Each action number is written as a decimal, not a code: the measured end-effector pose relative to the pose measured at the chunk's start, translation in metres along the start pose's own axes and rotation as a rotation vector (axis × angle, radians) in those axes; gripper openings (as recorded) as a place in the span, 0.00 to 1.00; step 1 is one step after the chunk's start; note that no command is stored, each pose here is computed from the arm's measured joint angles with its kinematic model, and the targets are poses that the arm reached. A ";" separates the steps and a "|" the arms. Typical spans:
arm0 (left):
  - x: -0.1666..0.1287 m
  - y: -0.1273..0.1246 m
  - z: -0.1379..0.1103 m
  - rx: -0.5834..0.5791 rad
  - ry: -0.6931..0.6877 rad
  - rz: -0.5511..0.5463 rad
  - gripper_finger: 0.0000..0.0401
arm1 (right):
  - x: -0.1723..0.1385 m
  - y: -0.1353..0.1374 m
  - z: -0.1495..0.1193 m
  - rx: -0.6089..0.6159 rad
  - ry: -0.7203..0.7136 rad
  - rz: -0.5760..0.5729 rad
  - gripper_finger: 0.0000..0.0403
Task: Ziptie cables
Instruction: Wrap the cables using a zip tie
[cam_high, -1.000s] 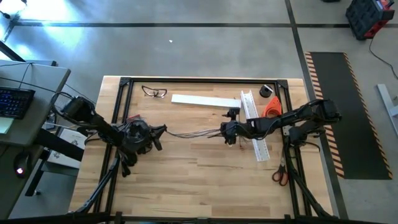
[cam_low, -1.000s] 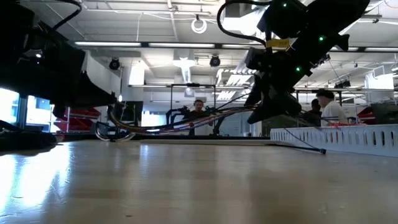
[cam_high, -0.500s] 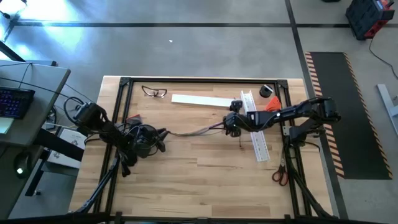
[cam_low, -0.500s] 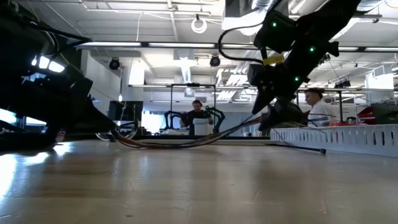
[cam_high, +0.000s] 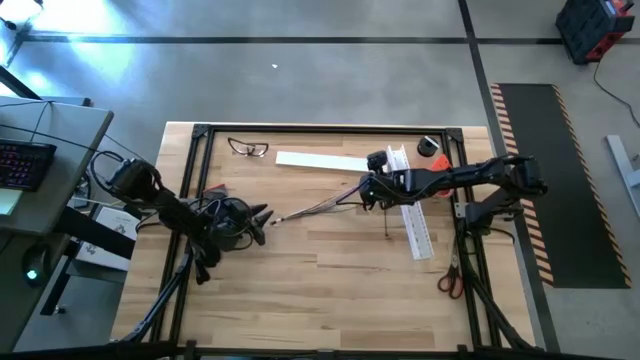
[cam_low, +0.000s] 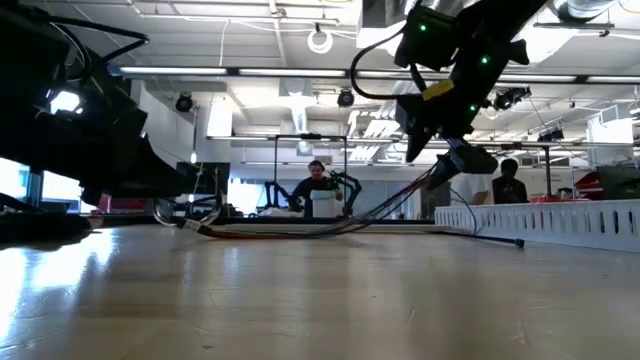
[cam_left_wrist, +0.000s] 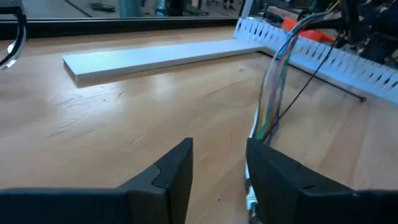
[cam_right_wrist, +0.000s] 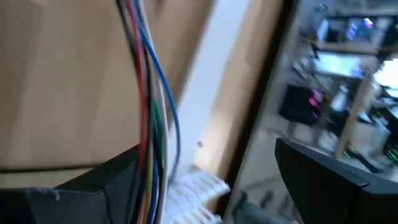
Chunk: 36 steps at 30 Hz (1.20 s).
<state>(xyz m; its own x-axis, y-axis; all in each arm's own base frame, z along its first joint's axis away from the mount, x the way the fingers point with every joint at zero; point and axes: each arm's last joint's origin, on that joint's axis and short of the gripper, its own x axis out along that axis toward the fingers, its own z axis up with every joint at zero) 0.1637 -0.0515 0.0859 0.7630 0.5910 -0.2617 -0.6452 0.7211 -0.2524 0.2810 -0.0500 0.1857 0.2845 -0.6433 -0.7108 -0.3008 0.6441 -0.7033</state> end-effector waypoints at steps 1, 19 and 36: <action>0.000 -0.001 0.001 -0.004 0.004 -0.008 0.31 | 0.000 0.000 0.000 0.000 -0.023 0.031 0.77; 0.061 -0.021 0.028 0.322 0.485 -0.125 0.32 | 0.000 0.002 0.003 0.131 -0.090 0.128 0.77; 0.058 -0.018 0.026 0.322 0.623 -0.095 0.06 | -0.053 -0.008 -0.022 0.269 0.003 0.128 0.77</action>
<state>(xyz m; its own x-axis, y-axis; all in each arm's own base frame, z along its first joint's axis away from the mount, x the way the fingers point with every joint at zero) 0.2207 -0.0208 0.0990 0.5887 0.2730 -0.7609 -0.4599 0.8872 -0.0374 0.2482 -0.0297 0.2295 0.2575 -0.5508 -0.7939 -0.0815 0.8063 -0.5859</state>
